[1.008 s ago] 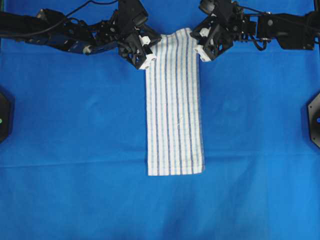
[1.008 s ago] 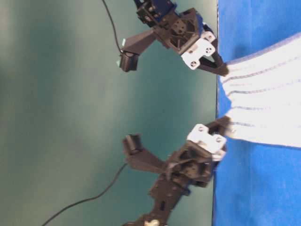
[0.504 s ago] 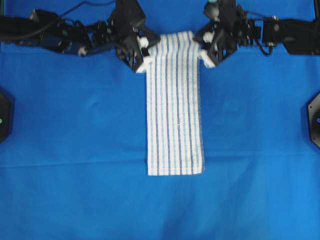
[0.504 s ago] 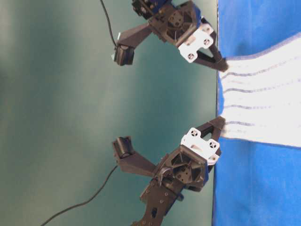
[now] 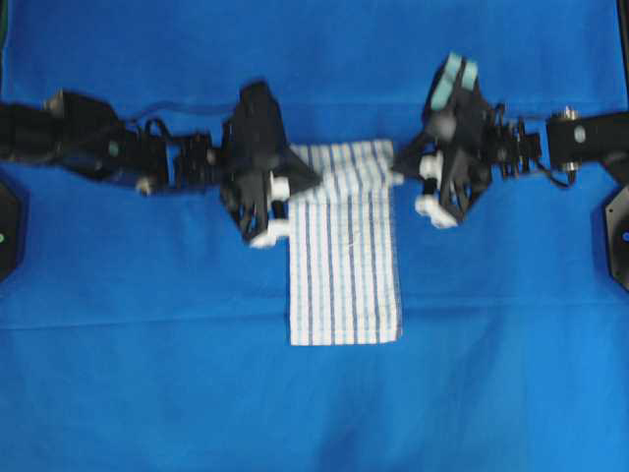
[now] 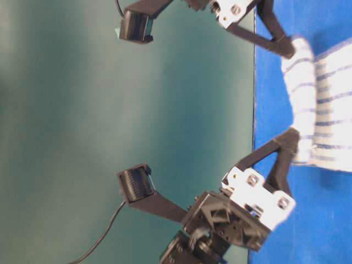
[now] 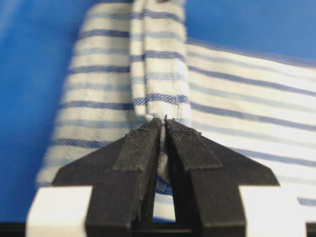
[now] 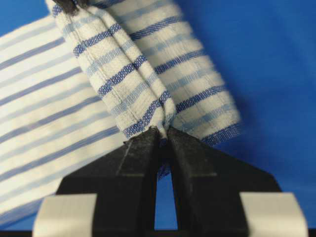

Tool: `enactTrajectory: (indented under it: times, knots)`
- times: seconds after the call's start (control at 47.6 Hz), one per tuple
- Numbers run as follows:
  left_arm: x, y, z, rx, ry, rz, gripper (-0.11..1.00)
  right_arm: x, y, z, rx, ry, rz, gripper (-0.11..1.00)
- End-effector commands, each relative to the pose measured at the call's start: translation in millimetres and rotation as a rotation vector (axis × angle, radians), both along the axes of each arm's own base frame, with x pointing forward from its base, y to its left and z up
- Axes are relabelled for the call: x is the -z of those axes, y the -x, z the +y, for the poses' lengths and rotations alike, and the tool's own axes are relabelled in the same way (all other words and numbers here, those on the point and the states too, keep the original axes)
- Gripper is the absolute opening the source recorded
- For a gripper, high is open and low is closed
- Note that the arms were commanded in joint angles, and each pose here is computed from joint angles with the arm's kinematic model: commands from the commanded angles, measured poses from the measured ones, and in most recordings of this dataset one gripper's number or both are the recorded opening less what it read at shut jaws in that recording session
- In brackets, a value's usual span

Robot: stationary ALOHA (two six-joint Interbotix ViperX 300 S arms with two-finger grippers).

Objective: Fold the blue towel.
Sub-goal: 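Fold the far end toward the near end and release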

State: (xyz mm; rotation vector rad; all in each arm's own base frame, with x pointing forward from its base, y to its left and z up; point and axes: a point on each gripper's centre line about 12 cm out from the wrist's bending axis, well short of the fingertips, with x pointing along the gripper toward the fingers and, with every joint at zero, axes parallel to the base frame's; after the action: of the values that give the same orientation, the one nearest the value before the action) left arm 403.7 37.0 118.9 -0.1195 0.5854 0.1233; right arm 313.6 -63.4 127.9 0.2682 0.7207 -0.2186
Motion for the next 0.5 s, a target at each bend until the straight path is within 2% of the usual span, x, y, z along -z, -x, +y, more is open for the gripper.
enactTrajectory:
  times: [0.0, 0.273, 0.483]
  knots:
    - [-14.8, -2.1, -18.0, 0.037, 0.01, -0.028, 0.02, -8.0, -4.3, 15.7, -0.043, -0.004, -0.029, 0.09]
    - [-9.7, 4.9, -70.1, 0.141, 0.051, 0.053, 0.03, -4.5, -4.5, 61.3, -0.152, -0.033, -0.011, 0.09]
    - [-15.0, 4.5, -103.1, 0.218, 0.056, 0.042, 0.03, -1.1, -0.5, 85.9, -0.196, -0.049, 0.026, 0.09]
